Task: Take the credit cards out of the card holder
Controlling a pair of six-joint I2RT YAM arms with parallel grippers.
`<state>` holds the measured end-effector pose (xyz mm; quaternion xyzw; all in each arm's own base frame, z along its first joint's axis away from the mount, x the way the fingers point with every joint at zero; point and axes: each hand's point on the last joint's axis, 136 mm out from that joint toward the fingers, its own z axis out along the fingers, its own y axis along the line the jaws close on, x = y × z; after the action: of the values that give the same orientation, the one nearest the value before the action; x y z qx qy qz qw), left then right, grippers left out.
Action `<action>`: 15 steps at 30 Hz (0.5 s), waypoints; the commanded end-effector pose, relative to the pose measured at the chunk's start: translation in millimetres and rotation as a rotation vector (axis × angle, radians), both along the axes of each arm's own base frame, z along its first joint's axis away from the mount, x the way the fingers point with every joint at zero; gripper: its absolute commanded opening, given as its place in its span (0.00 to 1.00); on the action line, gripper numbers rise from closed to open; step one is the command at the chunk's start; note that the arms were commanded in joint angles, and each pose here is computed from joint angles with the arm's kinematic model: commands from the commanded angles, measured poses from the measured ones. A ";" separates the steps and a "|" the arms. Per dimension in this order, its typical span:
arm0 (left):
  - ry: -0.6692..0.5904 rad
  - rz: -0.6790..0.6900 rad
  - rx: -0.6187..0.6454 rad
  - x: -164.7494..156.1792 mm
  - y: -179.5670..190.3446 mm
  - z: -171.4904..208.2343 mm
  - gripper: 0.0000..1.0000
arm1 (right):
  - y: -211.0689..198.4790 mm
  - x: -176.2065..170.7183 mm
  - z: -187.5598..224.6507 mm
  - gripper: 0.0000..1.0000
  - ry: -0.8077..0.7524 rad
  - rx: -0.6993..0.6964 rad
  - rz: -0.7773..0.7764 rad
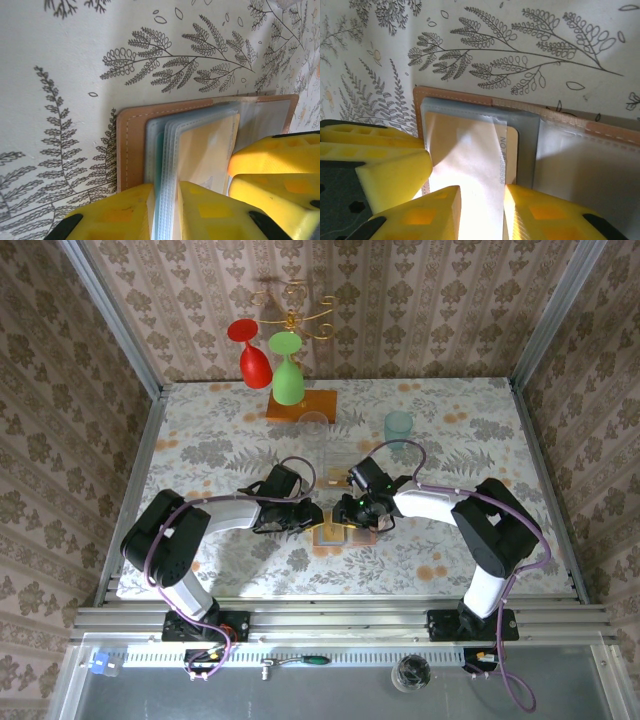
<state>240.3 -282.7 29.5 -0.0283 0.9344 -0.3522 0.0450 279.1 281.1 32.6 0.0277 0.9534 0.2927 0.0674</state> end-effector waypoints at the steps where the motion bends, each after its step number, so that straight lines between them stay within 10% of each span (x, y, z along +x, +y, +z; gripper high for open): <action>1: 0.030 0.015 0.050 -5.1 12.5 -11.4 0.21 | -9.7 0.2 0.7 0.30 -0.016 -0.073 0.001; 15: 0.003 0.009 0.037 -1.3 10.4 3.1 0.21 | -13.9 1.8 23.1 0.30 -0.062 -0.086 0.006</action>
<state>239.8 -281.9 30.2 -0.0288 0.9347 -0.3513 0.0445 277.6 267.0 39.3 0.0241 0.9631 0.2560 0.0792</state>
